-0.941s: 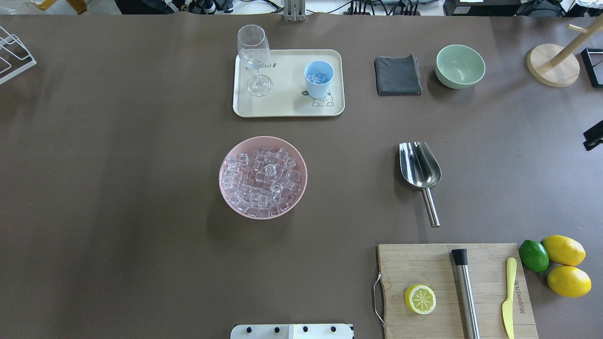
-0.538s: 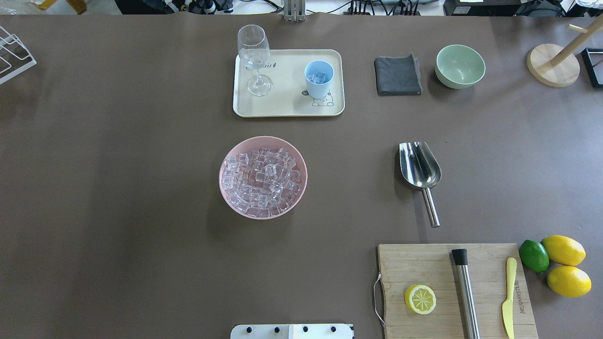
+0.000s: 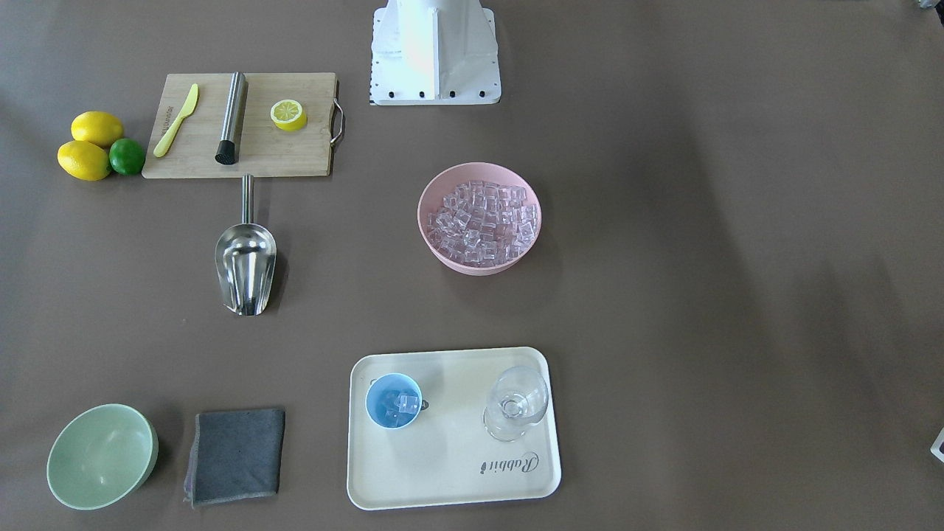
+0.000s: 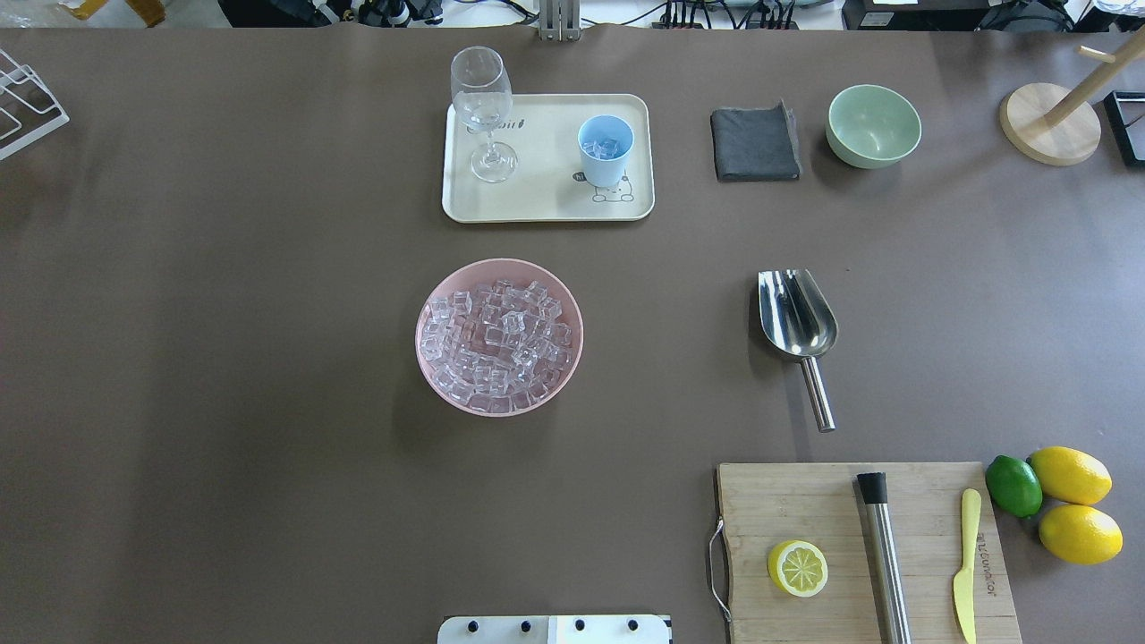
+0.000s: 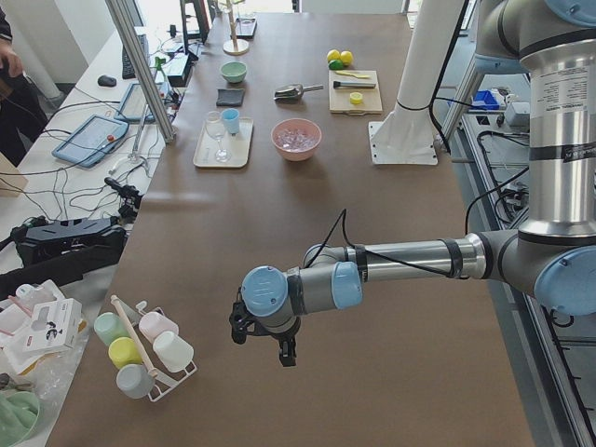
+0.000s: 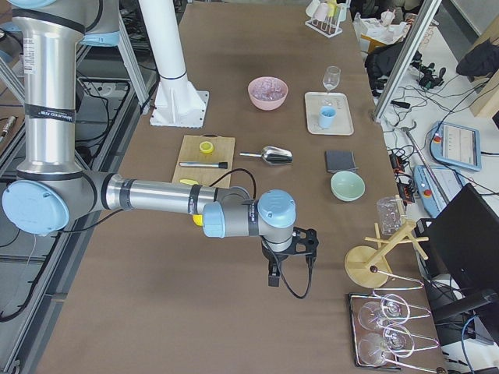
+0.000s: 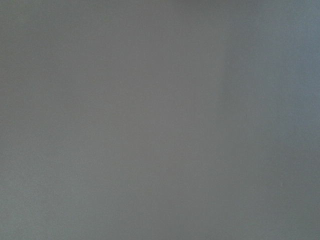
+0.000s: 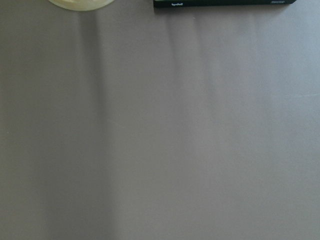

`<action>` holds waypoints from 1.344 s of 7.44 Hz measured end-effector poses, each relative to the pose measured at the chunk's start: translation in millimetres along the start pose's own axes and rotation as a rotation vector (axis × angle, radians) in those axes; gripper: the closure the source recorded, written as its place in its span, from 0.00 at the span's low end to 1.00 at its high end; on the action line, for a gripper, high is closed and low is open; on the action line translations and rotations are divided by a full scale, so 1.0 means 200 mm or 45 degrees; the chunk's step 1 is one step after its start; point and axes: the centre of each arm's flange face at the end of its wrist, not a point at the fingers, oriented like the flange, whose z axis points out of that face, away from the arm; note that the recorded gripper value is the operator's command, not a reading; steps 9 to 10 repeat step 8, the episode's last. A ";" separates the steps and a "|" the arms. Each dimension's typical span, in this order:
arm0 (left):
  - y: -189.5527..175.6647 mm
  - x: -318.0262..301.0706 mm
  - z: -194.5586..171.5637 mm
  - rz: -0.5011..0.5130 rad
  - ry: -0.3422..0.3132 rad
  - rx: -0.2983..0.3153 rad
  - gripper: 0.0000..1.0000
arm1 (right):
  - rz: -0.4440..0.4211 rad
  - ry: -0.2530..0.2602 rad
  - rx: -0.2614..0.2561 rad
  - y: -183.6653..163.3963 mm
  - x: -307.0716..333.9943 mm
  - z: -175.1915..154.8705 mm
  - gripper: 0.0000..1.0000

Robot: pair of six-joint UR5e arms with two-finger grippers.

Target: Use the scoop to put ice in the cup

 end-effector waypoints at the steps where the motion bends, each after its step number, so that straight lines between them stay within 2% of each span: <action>1: 0.01 -0.02 0.00 -0.010 0.003 -0.001 0.02 | -0.017 -0.012 0.032 0.06 -0.06 -0.08 0.00; 3: 0.01 0.01 -0.02 0.013 0.006 0.010 0.02 | -0.044 -0.010 0.057 0.09 -0.10 -0.13 0.00; 5: -0.01 0.08 -0.01 0.050 0.002 0.002 0.02 | -0.057 0.022 0.071 0.10 -0.10 -0.15 0.00; 8: 0.03 0.20 0.02 0.112 -0.008 -0.021 0.02 | -0.087 0.039 0.066 0.07 -0.18 -0.24 0.00; 10: 0.03 0.20 0.02 0.112 -0.008 -0.021 0.02 | -0.087 0.039 0.066 0.07 -0.18 -0.24 0.00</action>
